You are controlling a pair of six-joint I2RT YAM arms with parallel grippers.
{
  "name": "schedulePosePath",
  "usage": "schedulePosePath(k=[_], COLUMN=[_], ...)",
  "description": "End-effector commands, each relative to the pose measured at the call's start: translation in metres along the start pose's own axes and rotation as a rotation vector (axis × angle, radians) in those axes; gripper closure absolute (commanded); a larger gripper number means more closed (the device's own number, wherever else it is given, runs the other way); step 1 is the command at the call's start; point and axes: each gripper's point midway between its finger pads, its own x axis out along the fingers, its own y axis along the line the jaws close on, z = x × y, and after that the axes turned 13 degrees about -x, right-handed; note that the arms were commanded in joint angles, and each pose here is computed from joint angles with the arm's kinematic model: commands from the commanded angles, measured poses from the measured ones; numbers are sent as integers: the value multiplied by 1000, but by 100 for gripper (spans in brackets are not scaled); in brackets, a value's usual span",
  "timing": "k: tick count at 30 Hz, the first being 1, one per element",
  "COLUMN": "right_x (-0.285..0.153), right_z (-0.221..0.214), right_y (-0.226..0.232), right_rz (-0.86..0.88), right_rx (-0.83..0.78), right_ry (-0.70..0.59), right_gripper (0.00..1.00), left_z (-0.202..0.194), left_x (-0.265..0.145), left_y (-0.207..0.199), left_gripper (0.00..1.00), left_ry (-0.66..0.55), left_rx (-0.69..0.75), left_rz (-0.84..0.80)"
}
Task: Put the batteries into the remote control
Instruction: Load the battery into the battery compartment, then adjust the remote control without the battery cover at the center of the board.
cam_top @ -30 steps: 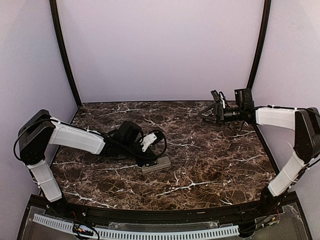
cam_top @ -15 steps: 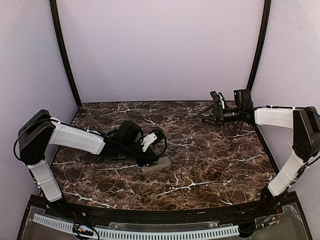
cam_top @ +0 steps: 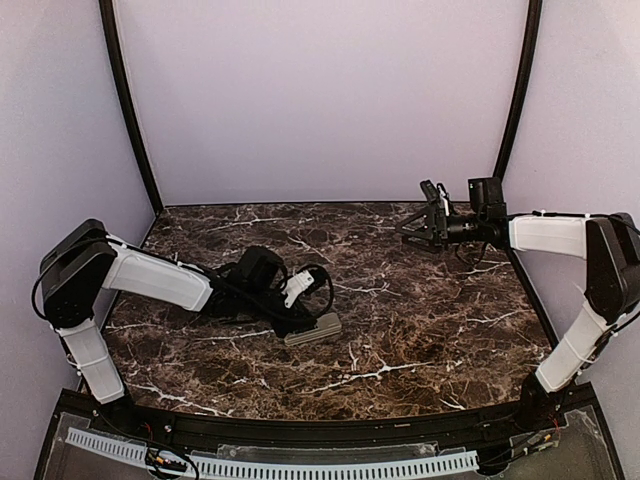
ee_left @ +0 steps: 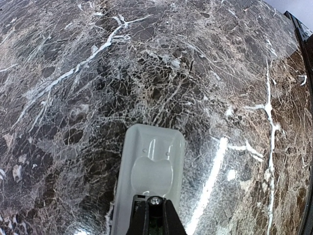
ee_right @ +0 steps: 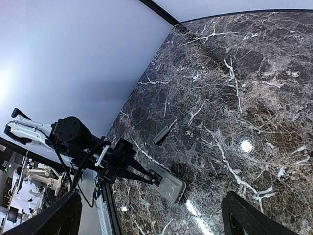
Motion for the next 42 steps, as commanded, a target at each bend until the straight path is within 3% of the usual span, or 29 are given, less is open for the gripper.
schedulePosePath(k=[1, 14, 26, 35, 38, 42], right_x=[3, 3, 8, 29, 38, 56], right_z=[0, 0, -7, -32, -41, -57], right_y=[5, 4, -1, 0, 4, 18], right_rz=[26, 29, 14, -57, -62, -49], right_rx=[-13, -13, -16, -57, -55, -33], right_ry=[-1, 0, 31, 156, 206, 272], right_gripper=[1, 1, 1, 2, 8, 26], left_z=[-11, -21, -3, 41, 46, 34], left_x=[3, 2, -12, -43, -56, -65], left_y=[6, 15, 5, -14, -7, 17], left_gripper=[98, 93, 64, 54, 52, 53], left_ry=[26, 64, 48, -81, -111, -113], left_rx=[9, 34, 54, 58, 39, -71], left_rz=[19, 63, 75, 55, 110, 218])
